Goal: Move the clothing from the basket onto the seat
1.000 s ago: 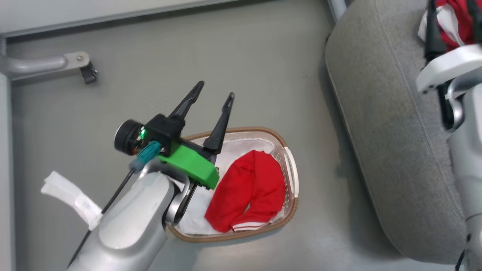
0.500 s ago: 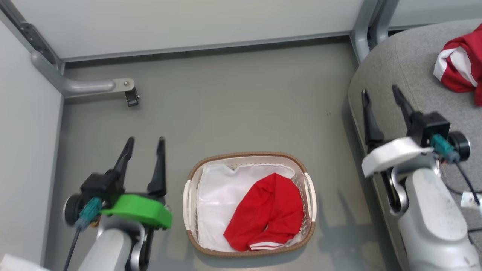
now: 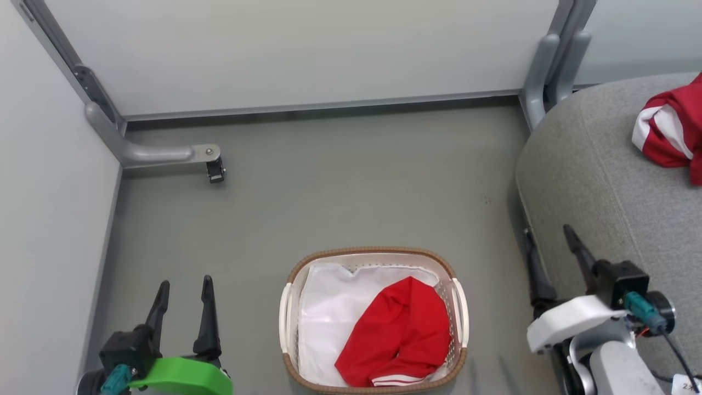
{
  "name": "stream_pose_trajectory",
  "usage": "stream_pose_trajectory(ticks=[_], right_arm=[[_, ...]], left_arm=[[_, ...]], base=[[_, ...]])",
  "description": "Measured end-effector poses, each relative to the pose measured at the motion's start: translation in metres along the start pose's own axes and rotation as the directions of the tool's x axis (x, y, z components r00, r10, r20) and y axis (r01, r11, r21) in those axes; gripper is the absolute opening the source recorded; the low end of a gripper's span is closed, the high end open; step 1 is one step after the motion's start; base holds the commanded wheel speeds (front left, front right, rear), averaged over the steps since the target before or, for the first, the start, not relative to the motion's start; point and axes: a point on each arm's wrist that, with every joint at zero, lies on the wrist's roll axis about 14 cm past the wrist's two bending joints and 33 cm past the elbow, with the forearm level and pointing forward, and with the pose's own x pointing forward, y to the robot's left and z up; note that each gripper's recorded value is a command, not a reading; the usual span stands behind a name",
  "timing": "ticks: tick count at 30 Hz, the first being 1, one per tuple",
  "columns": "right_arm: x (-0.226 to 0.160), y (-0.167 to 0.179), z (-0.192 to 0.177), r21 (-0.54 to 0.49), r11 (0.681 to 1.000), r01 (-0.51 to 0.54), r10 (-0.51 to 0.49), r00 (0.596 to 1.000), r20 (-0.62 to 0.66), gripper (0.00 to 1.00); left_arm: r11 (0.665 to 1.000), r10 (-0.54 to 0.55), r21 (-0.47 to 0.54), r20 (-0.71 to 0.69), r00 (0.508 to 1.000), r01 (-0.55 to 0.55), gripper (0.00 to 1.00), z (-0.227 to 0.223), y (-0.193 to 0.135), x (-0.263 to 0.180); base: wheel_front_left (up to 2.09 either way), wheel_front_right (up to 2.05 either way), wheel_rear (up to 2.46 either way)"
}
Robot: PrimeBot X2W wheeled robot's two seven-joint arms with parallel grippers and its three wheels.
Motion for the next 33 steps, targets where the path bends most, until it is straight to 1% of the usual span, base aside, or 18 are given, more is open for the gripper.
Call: stream_pose_trajectory(ticks=[7,12,33], right_arm=[[-0.017,0.015,-0.006,-0.003,0.999,-0.039,0.039,0.999,-0.021,1.0],[-0.018,0.018,-0.004,-0.009,0.999,-0.051,0.05,0.999,-0.016,1.0],[-0.021,0.018,-0.01,-0.004,0.999,-0.048,0.048,0.998,-0.034,1.0]], left_arm=[[1.0,-0.001,-0.009,0.019,1.0,0.001,1.0,0.003,-0.002,-0.007],[1.0,-0.012,-0.006,0.019,1.0,0.012,1.0,0.002,-0.004,-0.008],[1.0,-0.025,-0.002,-0.001,1.0,0.025,1.0,-0.006,-0.006,-0.008]], base=[[0.0,0.0,0.0],[0.0,0.0,0.0],[0.0,0.0,0.0]])
